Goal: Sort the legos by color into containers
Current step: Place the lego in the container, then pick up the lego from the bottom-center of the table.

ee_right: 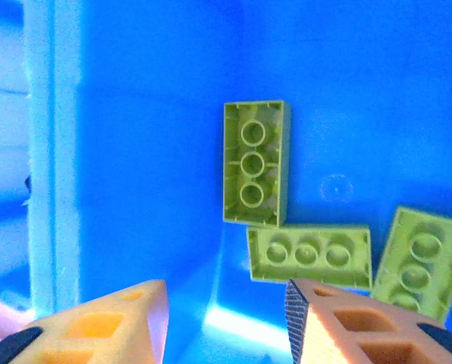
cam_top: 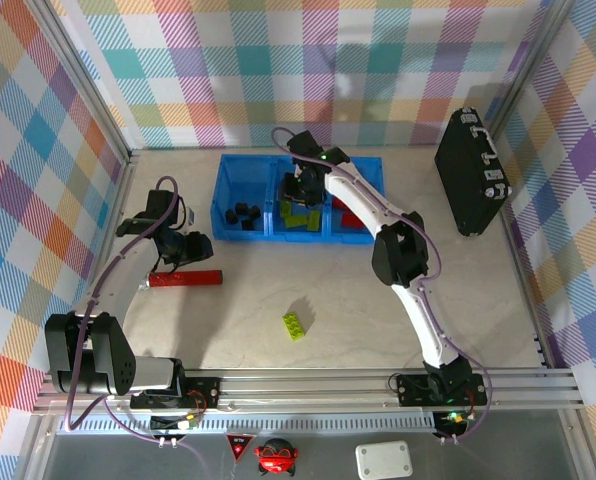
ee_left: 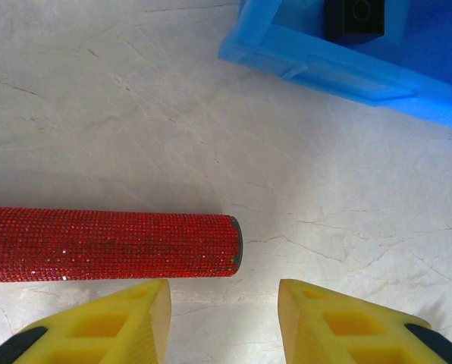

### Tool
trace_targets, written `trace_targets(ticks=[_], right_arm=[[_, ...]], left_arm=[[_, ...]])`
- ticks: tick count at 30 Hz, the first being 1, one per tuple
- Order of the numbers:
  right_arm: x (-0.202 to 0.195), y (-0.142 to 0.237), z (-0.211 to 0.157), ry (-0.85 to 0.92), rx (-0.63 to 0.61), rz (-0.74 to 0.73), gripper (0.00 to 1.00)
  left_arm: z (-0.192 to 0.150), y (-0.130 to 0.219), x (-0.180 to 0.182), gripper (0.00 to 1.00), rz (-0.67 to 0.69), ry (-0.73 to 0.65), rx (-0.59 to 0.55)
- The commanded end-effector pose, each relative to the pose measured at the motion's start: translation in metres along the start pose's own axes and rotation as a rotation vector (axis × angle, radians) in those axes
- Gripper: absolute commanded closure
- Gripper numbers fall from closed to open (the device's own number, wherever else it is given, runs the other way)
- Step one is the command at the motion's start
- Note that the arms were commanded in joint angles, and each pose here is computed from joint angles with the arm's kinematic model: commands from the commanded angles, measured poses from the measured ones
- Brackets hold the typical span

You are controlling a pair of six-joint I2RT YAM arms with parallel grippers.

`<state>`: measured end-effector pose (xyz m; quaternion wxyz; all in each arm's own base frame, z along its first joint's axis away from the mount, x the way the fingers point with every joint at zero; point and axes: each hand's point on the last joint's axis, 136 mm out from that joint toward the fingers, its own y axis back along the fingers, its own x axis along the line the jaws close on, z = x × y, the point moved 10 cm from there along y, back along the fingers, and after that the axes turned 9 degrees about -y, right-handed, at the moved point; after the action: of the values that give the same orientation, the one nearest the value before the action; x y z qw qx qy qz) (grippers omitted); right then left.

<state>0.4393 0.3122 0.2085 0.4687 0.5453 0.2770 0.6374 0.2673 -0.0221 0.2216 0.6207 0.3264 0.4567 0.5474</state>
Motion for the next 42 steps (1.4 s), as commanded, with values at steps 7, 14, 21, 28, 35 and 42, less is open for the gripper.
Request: trace_targets(ticks=[7,14,21,28,35,42], right_arm=[[-0.004,0.053,-0.031,0.096,0.072,-0.101,0.54],[-0.006,0.077,-0.064,0.154,0.069,-0.199,0.53],[-0.004,0.086,-0.109,0.197,0.081,-0.284,0.53],[-0.001,0.076,-0.16,0.211,0.127,-0.32,0.53],[0.006,0.058,-0.209,0.198,0.182,-0.331,0.51],[0.008,0.039,-0.247,0.173,0.268,-0.332,0.51]], left_arm=[[-0.001,0.004,0.002,0.58,-0.013,-0.008,-0.019],[-0.001,0.005,0.002,0.58,-0.012,-0.01,-0.023],[-0.001,0.005,0.003,0.58,-0.004,-0.012,-0.025],[0.0,0.005,0.003,0.58,-0.001,-0.012,-0.024],[0.0,0.005,0.003,0.58,-0.001,-0.013,-0.022],[0.0,0.004,0.003,0.57,-0.003,-0.012,-0.018]])
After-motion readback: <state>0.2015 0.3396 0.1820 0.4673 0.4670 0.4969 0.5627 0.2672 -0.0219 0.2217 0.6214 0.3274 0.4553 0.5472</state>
